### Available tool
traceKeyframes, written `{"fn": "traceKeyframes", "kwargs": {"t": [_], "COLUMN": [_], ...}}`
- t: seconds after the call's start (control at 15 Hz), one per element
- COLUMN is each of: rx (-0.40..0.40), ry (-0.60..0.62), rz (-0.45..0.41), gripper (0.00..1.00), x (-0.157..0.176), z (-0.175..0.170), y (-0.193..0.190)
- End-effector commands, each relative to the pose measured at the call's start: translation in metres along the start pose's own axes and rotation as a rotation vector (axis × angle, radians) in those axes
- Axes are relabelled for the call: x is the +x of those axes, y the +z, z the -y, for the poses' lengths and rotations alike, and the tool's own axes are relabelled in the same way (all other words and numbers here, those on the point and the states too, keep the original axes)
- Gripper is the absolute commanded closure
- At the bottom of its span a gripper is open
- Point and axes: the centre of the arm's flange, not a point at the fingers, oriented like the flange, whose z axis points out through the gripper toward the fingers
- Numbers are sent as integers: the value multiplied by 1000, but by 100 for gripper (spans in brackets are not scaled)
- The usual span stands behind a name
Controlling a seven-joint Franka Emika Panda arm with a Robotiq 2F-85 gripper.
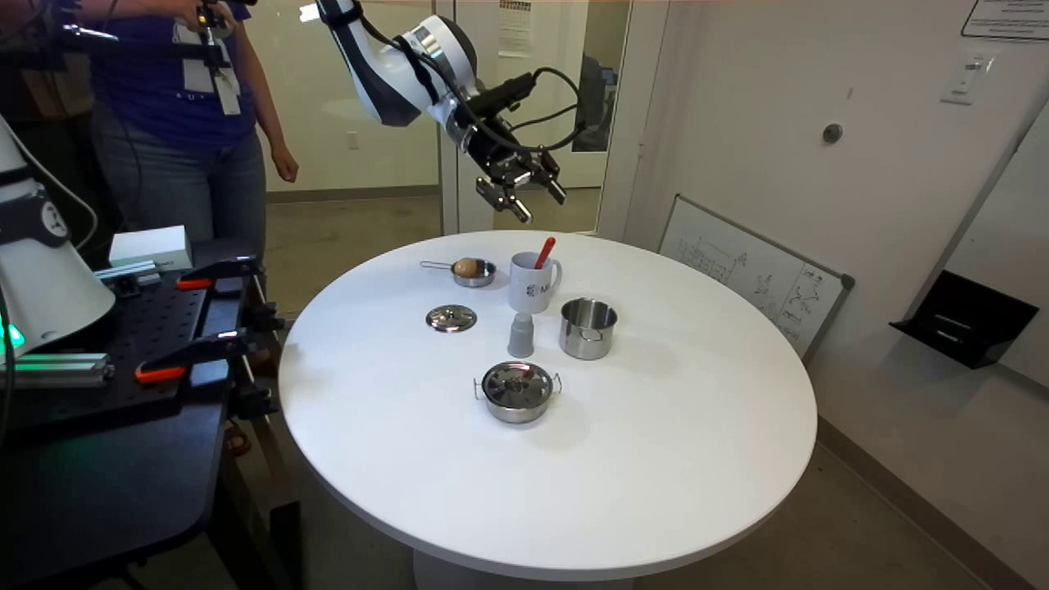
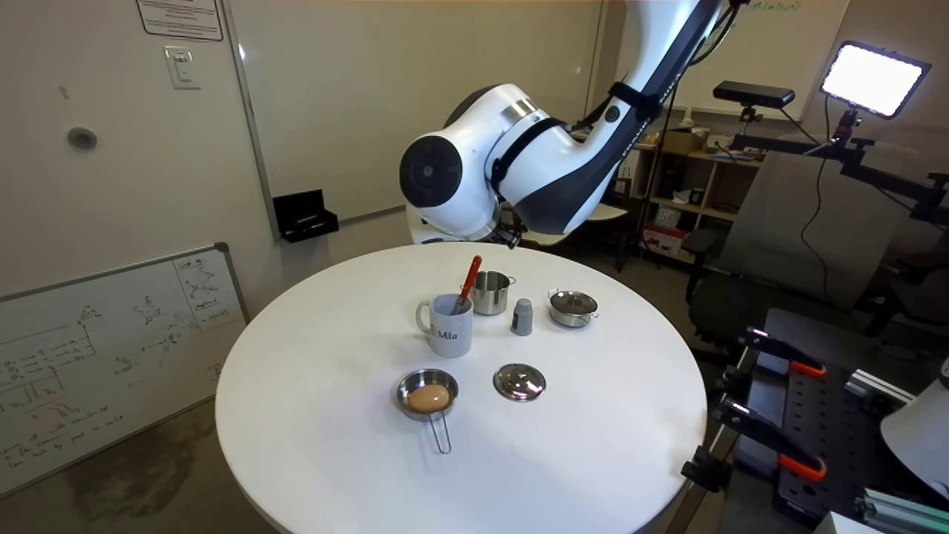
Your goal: Put the fork into the mug.
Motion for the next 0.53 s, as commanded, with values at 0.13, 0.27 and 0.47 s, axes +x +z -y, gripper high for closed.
{"fn": "traceKeyframes", "kwargs": {"t": [0.13,0.27,0.47], "rx": [36,75,124], "ry": [19,51,112], "rz": [-19,-58,-110], "gripper": [0,0,0], "x": [7,10,16], "z": [-4,-1,3], "y": [0,-1,-2]}}
